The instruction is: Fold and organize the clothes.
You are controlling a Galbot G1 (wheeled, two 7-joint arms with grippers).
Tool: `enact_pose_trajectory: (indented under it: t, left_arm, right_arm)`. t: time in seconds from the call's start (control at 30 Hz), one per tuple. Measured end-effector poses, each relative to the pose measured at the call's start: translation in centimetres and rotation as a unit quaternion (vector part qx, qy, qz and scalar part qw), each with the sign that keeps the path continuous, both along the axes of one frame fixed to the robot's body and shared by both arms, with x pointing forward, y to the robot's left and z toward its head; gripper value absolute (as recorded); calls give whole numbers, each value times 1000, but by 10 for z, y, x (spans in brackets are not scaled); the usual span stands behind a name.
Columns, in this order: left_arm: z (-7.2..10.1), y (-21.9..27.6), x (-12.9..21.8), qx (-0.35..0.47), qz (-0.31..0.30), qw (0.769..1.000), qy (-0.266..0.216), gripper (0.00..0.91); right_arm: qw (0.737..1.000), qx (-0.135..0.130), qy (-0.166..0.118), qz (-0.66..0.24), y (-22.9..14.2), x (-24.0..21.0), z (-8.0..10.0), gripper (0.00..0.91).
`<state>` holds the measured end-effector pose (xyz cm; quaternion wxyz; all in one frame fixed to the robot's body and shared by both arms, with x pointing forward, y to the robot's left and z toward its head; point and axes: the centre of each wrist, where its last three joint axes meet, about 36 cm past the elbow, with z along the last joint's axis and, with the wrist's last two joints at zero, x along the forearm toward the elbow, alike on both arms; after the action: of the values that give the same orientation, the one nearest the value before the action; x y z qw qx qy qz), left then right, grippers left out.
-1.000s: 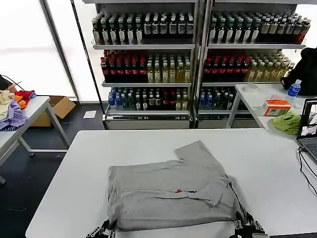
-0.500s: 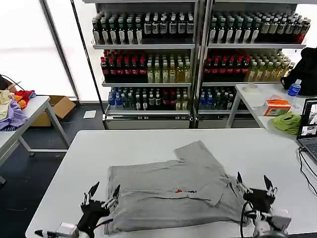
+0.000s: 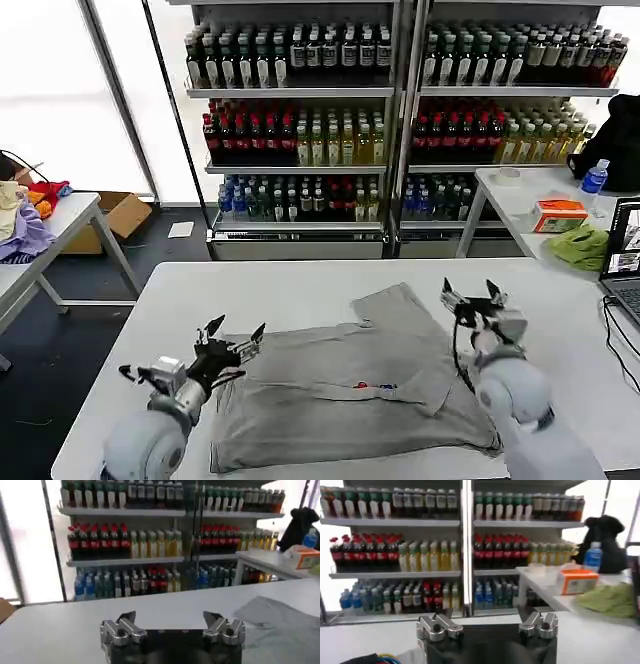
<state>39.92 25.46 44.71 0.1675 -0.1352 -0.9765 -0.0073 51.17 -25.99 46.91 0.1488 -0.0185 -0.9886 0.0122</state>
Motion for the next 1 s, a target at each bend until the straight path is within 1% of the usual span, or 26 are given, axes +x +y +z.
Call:
enact_pose_trajectory:
  t: [0.13, 0.23, 0.37, 0.53, 0.73, 1.0]
  left_arm:
    - [-9, 9, 29, 9, 9, 1000, 20, 907]
    - [-13, 15, 41, 15, 12, 999, 32, 907]
    - [-17, 23, 50, 22, 19, 999, 44, 907]
    - [-21, 30, 49, 30, 24, 998, 55, 907]
    - [-32, 30, 44, 32, 24, 997, 71, 907]
    - [-42, 30, 36, 37, 24, 995, 87, 907]
  right_arm:
    - [1000, -1, 25, 19, 12, 40, -3, 907]
    - [999, -3, 43, 26, 18, 60, -8, 907]
    - [998, -7, 57, 30, 21, 76, -10, 907]
    - [997, -7, 73, 34, 24, 86, -15, 907]
    - [995, -1, 87, 38, 30, 88, -24, 907]
    - [993, 3, 107, 40, 35, 80, -42, 907]
